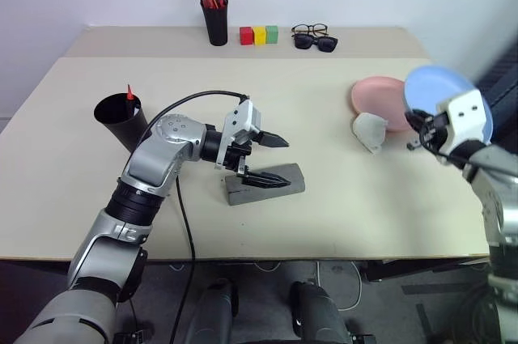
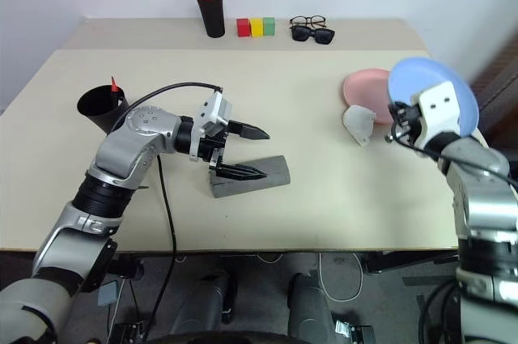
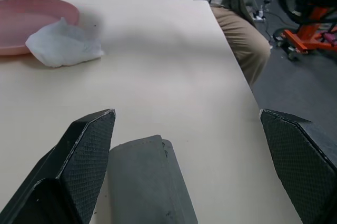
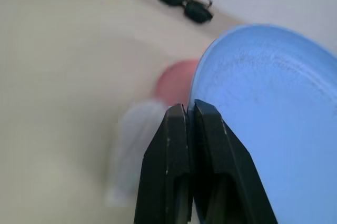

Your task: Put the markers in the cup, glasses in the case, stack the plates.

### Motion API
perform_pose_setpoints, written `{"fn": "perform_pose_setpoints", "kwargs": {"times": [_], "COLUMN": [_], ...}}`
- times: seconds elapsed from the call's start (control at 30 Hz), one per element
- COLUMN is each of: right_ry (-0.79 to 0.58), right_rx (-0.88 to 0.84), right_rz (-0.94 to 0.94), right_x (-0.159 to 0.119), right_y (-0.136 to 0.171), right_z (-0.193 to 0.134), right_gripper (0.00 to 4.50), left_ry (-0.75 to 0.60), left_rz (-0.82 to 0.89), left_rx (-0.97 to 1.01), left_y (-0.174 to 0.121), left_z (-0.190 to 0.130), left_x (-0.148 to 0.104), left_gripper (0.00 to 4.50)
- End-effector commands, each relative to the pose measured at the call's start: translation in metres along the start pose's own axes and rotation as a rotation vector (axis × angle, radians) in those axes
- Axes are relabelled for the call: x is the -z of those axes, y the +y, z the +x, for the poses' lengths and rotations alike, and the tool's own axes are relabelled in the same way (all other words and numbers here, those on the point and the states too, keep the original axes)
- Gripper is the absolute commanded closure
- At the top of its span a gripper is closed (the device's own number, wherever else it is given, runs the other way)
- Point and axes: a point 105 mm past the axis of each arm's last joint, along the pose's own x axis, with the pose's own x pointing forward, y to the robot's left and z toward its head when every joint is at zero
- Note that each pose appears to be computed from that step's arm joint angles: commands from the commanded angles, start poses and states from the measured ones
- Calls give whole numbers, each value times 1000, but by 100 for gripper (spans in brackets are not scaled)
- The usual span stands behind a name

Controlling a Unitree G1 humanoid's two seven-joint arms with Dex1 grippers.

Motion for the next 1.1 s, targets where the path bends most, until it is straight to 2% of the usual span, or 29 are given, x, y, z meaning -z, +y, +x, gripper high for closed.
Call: {"fn": "perform_pose_setpoints", "kwargs": {"times": [0.03,0.23,0.37,0.47,0.53,0.63,0.83,1.1], "right_ry": [-11,28,60,45,-7,-62,-24,56], "right_rx": [-23,-47,-59,-49,-47,-104,-279,-297], "right_rz": [-63,-78,-81,-82,-32,68,164,224], "right_x": [-1,3,6,3,-6,-11,19,49], "right_y": [-12,-11,0,5,4,6,32,52], "right_z": [23,60,73,78,79,75,58,50], "right_gripper": [448,448,312,147,55,55,55,55], "left_ry": [-34,-32,-23,-17,-15,-11,-16,-18], "left_rz": [40,20,-9,-29,-38,-46,-51,-40], "left_rx": [-31,-110,-169,-198,-203,-205,-199,-202], "left_y": [-1,-6,-8,-11,-13,-15,-12,-9], "left_z": [-2,-13,-24,-28,-29,-29,-26,-27], "left_x": [-11,-8,-5,-3,-1,0,0,-2], "left_gripper": [0,0,0,0,0,0,0,0]}}
